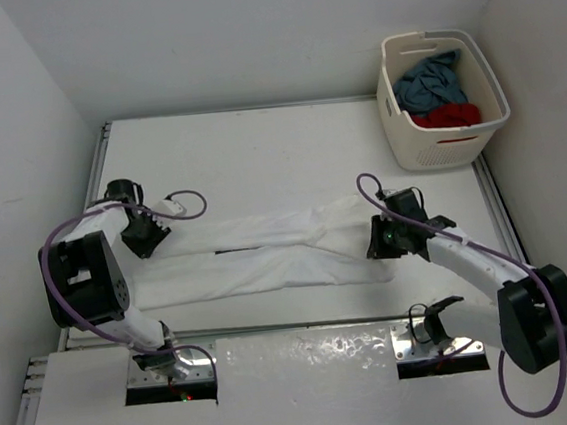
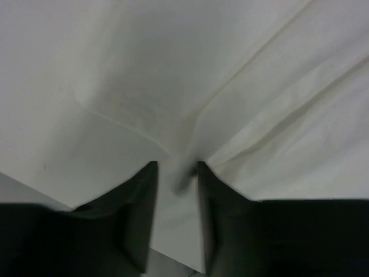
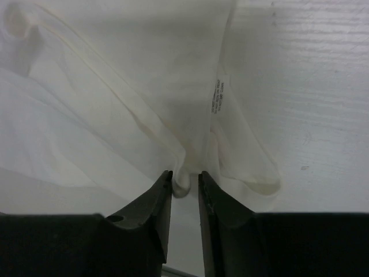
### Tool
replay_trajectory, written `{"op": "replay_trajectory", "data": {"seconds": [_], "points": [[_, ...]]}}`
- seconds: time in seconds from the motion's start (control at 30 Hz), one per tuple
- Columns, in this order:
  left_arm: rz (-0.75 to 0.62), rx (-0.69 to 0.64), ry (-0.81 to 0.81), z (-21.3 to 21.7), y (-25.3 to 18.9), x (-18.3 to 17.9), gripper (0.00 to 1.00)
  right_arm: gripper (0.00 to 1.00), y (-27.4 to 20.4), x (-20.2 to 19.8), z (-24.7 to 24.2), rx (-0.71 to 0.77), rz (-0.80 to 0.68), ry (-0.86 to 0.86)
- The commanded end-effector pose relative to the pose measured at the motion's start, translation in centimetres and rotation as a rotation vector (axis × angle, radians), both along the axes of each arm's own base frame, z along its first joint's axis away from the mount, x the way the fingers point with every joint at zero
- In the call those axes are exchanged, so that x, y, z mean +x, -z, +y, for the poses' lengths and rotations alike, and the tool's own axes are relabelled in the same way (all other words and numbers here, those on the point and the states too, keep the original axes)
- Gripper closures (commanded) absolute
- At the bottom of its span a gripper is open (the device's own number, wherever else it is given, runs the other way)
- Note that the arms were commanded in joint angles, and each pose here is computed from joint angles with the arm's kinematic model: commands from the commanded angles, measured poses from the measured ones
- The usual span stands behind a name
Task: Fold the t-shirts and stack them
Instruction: Fold the other side of the tshirt into a rectangle
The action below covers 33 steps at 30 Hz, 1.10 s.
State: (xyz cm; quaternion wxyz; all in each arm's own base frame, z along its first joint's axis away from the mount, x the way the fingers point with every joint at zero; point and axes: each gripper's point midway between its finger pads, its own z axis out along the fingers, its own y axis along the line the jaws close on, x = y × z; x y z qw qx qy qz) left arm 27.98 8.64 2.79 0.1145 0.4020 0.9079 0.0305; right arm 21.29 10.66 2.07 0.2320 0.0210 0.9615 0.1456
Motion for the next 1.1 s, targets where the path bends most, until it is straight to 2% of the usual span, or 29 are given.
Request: {"op": "replay_trajectory", "data": {"seconds": [0.0,0.03,0.07,0.1,0.13,0.3,0.33,0.4,0.47,0.53,0.57,0.63,0.73,0.83,1.07], "points": [[0.043,0.039,0.039,0.3,0.2,-1.7,0.61,0.74,-0.1,-0.4,0.4,0.001,0.026,-0.060],[0.039,0.049,0.042,0.4,0.2,-1.7,0.56,0.58,-0.2,-0.6,0.2,-0.017,0.033,-0.084],[0.022,0.062,0.038,0.7,-0.3,-1.5,0.50,0.51,-1.0,0.1,0.3,-0.024,0.010,-0.099],[0.011,0.072,0.035,0.9,-0.8,-1.2,0.26,0.46,-1.3,0.1,0.0,-0.042,0.012,-0.108],[0.001,0.069,0.022,0.9,-1.5,-1.0,0.25,0.42,-2.6,1.1,0.2,-0.053,-0.031,-0.142],[-0.221,-0.002,-0.048,1.5,-8.9,3.8,0.23,0.41,-6.8,3.3,0.0,-0.096,-0.167,-0.204],[-0.228,-0.027,-0.061,1.1,-9.5,4.0,0.23,0.42,-7.8,3.8,0.2,-0.096,-0.201,-0.217],[-0.284,-0.093,-0.063,0.1,-10.7,5.5,0.24,0.54,-9.4,4.9,1.2,-0.077,-0.271,-0.236],[-0.298,-0.134,-0.140,-0.4,-10.3,6.6,0.28,0.65,-10.8,6.1,3.3,-0.052,-0.329,-0.265],[-0.269,-0.158,-0.222,-0.8,-8.6,7.5,0.29,0.59,-10.9,7.2,6.2,-0.009,-0.330,-0.304],[-0.246,-0.142,-0.252,-0.8,-7.8,7.5,0.29,0.48,-10.6,7.5,7.2,-0.002,-0.309,-0.322],[-0.210,-0.158,-0.343,-0.7,-6.1,7.7,0.29,0.45,-9.7,8.2,9.3,-0.009,-0.266,-0.347],[-0.228,-0.152,-0.409,-0.4,-5.4,8.0,0.29,0.46,-7.8,9.6,10.6,0.003,-0.234,-0.294],[-0.220,-0.171,-0.409,-0.9,-4.7,7.2,0.29,0.46,-5.1,9.8,10.7,-0.035,-0.138,-0.242],[-0.210,-0.141,-0.394,-0.7,-4.0,6.0,0.29,0.52,-1.9,9.5,11.2,-0.052,-0.081,-0.213]]}}
